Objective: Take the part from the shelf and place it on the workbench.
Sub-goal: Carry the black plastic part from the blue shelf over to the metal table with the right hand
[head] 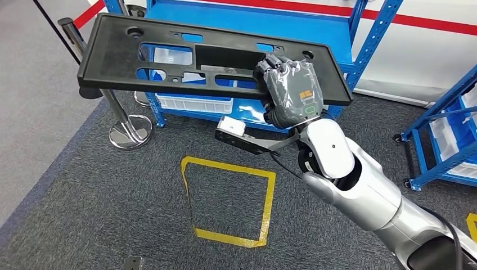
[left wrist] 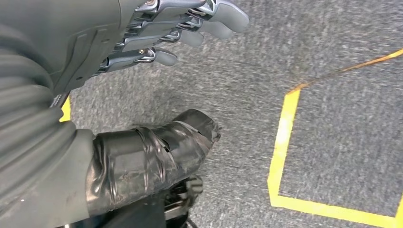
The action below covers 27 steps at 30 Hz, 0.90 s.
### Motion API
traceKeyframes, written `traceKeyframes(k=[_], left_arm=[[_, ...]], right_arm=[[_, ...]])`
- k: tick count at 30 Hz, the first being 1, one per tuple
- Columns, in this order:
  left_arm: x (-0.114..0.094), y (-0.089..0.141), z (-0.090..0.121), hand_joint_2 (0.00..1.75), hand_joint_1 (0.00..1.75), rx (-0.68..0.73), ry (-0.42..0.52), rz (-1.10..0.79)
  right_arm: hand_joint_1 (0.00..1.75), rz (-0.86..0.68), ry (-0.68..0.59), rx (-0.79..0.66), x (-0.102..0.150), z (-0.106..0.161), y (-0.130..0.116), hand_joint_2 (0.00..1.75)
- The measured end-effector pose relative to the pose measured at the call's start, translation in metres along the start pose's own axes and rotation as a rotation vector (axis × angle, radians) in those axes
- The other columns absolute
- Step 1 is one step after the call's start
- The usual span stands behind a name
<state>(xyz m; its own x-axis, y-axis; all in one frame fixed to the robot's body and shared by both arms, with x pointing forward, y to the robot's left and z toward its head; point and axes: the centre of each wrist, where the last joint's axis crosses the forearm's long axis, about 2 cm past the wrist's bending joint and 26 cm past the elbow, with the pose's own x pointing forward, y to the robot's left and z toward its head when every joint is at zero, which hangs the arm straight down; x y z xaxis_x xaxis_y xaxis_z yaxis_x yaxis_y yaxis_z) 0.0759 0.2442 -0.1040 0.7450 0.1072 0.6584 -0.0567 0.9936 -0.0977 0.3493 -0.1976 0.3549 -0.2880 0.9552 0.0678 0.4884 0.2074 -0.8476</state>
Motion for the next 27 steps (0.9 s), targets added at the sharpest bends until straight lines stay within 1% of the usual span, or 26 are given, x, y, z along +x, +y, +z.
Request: traceKeyframes(k=[11, 23, 27], left_arm=[[0.000, -0.001, 0.000, 1.75, 0.00, 0.015, -0.025, -0.058], [-0.001, -0.001, 0.001, 1.75, 0.00, 0.019, -0.020, -0.066], [0.002, 0.000, -0.001, 1.75, 0.00, 0.032, -0.024, -0.077]], right_arm=[[1.75, 0.018, -0.024, -0.018, 0.001, 0.000, -0.008, 1.75], [1.75, 0.028, -0.046, -0.036, 0.002, 0.000, -0.012, 1.75], [1.75, 0.038, -0.055, -0.039, 0.001, 0.002, -0.012, 1.75]])
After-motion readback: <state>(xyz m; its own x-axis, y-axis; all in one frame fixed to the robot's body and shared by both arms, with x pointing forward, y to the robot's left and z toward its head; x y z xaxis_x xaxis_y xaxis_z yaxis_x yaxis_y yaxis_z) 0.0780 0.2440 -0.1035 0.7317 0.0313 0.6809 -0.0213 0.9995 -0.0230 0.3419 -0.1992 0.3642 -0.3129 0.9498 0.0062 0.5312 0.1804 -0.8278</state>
